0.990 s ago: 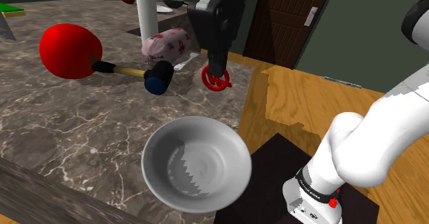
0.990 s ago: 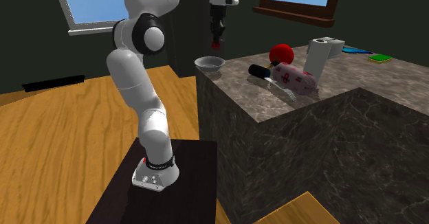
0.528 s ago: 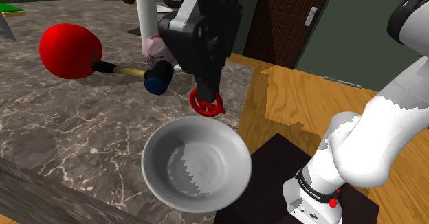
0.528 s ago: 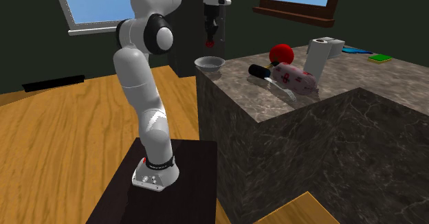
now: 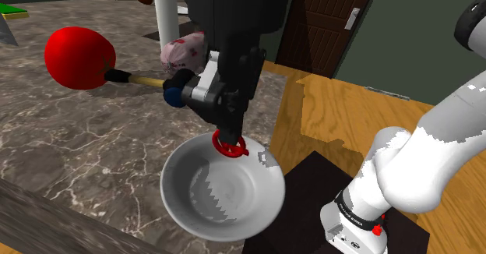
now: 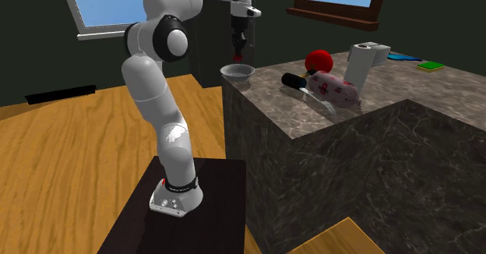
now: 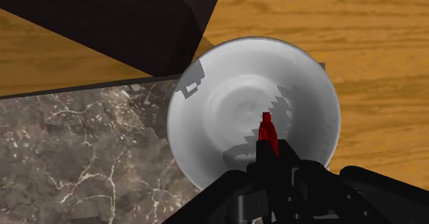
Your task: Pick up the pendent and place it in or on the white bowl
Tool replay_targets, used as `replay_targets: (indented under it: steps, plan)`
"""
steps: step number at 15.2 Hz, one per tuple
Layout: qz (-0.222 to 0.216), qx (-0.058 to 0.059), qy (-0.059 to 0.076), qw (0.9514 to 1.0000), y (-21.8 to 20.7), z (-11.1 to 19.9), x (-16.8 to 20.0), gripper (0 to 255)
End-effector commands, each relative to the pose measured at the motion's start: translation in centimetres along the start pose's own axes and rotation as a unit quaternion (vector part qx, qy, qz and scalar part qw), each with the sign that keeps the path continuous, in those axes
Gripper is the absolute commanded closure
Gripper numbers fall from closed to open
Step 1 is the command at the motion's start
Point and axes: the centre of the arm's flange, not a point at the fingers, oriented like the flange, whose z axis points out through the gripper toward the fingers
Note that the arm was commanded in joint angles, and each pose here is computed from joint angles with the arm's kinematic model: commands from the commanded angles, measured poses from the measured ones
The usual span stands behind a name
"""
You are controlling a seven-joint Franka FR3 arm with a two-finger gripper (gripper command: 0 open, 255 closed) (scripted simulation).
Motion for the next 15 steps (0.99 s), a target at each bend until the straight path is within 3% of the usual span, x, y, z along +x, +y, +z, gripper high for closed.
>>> replay_targets:
  steps: [1,6,13,14,15]
  plan:
    - [0.0,0.0,0.0,1.0,0.1,1.0,0.1,255]
    - [0.0,0.0,0.0,1.0,0.1,3.7,0.3,255]
    - [0.0,0.0,0.0,1.0,0.1,3.7,0.3,255]
    - [0.0,0.0,0.0,1.0,0.1,3.7,0.3,0]
    - [0.0,0.0,0.0,1.0,0.1,3.7,0.3,0]
